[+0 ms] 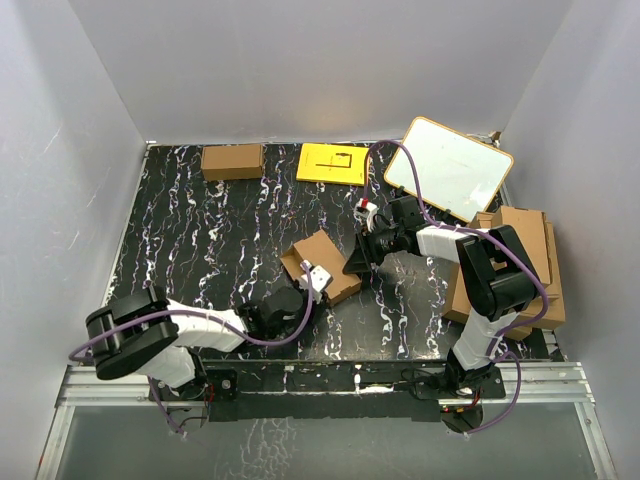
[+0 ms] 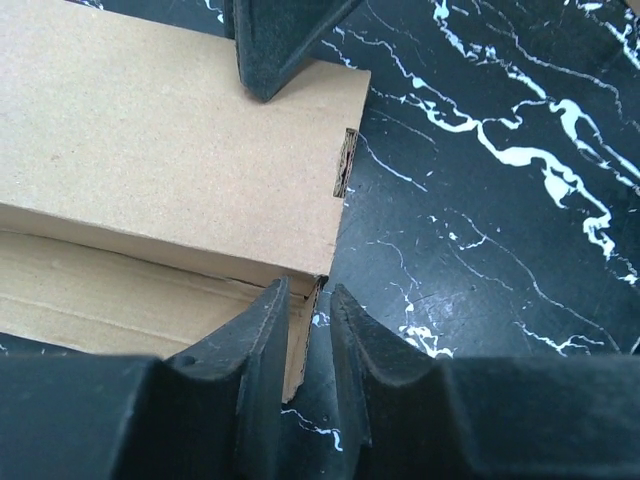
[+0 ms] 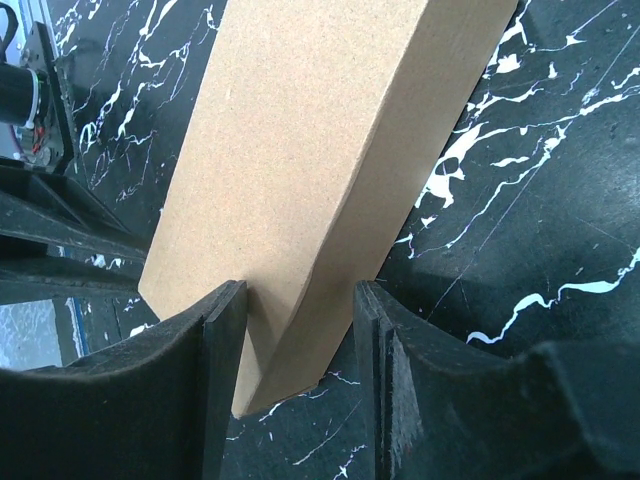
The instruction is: Fold the paper box
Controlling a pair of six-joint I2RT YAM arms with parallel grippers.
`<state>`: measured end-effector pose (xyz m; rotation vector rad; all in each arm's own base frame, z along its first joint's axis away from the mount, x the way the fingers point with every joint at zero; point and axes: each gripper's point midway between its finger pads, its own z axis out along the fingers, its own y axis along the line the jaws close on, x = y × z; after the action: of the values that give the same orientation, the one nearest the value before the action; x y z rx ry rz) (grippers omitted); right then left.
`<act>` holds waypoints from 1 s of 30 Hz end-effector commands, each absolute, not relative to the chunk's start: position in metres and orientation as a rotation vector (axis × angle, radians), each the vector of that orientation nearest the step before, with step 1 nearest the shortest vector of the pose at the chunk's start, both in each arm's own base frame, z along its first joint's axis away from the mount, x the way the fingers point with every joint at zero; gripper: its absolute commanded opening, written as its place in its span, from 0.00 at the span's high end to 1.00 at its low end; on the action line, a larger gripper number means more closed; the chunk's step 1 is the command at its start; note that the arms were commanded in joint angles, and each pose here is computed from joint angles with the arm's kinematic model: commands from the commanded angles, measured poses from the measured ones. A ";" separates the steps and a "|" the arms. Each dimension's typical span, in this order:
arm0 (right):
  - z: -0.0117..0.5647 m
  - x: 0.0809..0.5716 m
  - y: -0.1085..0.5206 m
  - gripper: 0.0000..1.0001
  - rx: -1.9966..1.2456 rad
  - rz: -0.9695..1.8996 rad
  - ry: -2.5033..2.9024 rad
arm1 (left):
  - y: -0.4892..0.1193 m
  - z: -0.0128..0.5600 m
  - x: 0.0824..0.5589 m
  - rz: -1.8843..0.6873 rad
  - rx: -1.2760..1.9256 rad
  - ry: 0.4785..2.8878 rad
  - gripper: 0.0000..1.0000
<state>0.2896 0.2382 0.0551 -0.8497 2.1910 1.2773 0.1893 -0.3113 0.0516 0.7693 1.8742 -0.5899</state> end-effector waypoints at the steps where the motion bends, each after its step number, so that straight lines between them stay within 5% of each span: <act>1: 0.049 0.298 0.238 0.50 -0.892 1.204 2.184 | -0.313 0.085 0.194 -0.619 0.699 1.866 0.75; 19: 0.053 0.297 0.238 0.48 -0.929 1.199 2.159 | -0.296 0.133 0.157 -1.027 0.257 2.013 0.19; 30: 0.051 0.297 0.237 0.48 -0.930 1.200 2.162 | -0.261 0.105 0.158 -1.299 -0.209 2.043 0.23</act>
<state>0.2907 0.2380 0.0558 -0.8922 2.1696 1.2606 0.1555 -0.2565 0.0870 -0.0619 2.0787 -1.1310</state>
